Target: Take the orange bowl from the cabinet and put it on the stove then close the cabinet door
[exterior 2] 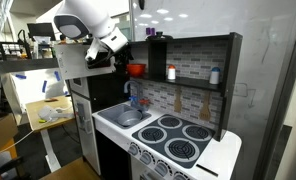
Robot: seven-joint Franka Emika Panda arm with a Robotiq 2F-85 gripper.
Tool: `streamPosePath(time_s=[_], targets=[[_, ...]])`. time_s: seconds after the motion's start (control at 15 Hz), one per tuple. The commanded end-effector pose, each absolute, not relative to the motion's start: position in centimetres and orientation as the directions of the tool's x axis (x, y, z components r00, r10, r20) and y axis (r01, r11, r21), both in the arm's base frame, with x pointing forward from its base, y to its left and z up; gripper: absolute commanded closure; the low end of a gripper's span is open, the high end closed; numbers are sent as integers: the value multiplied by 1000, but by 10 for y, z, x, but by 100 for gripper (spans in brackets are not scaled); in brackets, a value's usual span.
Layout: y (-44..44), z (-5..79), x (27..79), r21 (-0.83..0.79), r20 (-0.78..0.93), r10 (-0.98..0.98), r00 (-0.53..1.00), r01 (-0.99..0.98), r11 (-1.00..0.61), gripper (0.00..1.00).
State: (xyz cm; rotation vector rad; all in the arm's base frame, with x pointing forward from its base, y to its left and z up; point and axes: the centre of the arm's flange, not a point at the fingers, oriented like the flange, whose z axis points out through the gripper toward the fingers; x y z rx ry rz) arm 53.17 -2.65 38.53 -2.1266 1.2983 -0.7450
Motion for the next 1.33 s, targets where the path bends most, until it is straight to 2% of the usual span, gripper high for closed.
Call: streamPosePath(time_s=[0.0,0.6,0.67,1.27], targets=[[-29,375,539,-694,203,-908,368,-600,-398,26],[-31,375,540,-689,215,-909,358,-604,-401,89],[-31,375,540,-689,216,-909,356,-604,-401,98],[-28,382,526,-678,220,-896,386,-599,-425,98]])
